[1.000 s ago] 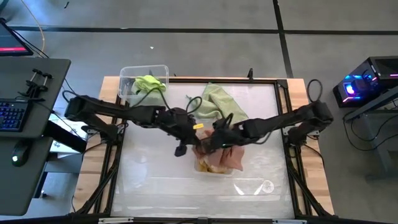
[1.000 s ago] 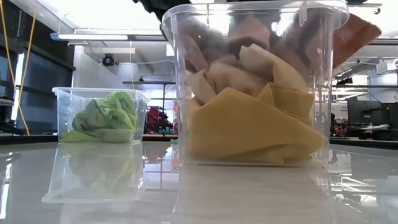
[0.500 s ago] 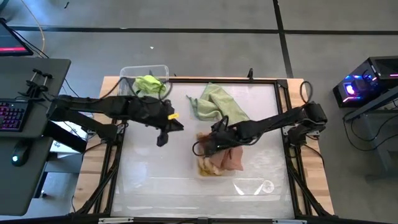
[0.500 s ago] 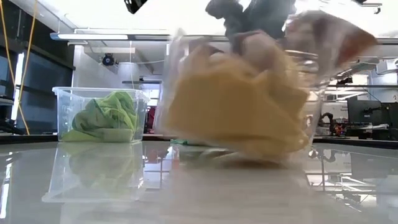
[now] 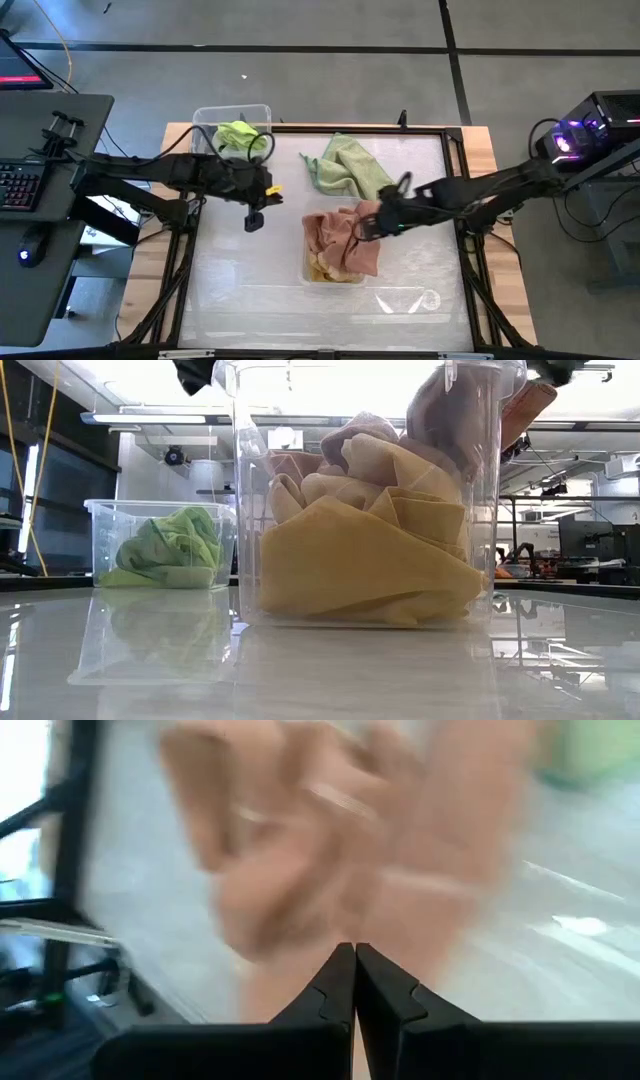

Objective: Sort towels by color in basket
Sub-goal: Put the orange towel into the bottom transparent bin

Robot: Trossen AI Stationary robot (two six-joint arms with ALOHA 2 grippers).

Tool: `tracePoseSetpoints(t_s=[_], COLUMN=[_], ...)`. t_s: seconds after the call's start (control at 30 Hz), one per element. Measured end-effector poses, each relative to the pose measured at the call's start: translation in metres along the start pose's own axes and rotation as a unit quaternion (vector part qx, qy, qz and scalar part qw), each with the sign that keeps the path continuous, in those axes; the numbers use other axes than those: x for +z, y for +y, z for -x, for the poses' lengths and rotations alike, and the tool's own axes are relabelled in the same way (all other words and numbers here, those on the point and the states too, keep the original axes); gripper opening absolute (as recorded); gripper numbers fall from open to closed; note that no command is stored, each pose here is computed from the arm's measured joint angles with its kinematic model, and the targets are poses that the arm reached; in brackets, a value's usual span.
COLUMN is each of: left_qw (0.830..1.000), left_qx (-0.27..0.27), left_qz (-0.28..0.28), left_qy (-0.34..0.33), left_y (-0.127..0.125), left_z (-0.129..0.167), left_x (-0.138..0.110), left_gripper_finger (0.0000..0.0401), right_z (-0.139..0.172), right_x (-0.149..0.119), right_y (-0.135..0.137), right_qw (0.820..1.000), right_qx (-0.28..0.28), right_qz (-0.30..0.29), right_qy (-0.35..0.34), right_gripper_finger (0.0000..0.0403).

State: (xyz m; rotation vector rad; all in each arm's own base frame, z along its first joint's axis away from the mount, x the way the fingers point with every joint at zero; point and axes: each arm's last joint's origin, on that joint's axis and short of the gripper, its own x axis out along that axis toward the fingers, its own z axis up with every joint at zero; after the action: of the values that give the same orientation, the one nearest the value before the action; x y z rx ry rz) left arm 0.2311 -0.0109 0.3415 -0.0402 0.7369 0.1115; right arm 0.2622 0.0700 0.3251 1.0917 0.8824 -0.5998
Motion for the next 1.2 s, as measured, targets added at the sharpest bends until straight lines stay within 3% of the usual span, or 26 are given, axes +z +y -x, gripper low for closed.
tracePoseSetpoints(t_s=[0.17,0.3,0.53,0.63,1.2], left_qw=[0.999,0.999,0.998,0.997,0.996], left_qx=[0.001,-0.011,-0.042,-0.046,-0.046], left_qz=[0.022,0.029,0.047,0.049,0.071], left_qy=[0.034,0.039,-0.022,-0.037,-0.005], left_y=[0.0,-0.002,-0.004,-0.004,-0.006], left_z=[-0.018,-0.039,-0.07,-0.075,-0.093], left_x=[-0.02,-0.039,-0.065,-0.07,-0.077], left_gripper_finger=[0.0033,0.0032,0.0032,0.0032,0.0032], right_z=[0.019,0.0,-0.054,-0.065,-0.025], right_x=[-0.017,-0.02,-0.016,-0.011,0.007], right_y=[-0.029,-0.046,-0.061,-0.069,-0.038], right_qw=[0.993,0.986,0.994,0.992,0.996], right_qx=[-0.11,-0.162,-0.093,-0.09,0.01], right_qz=[-0.023,-0.032,-0.057,-0.069,0.007], right_qy=[0.02,0.011,-0.033,-0.054,-0.084], right_gripper_finger=[0.0,0.0,0.0,0.0,0.0])
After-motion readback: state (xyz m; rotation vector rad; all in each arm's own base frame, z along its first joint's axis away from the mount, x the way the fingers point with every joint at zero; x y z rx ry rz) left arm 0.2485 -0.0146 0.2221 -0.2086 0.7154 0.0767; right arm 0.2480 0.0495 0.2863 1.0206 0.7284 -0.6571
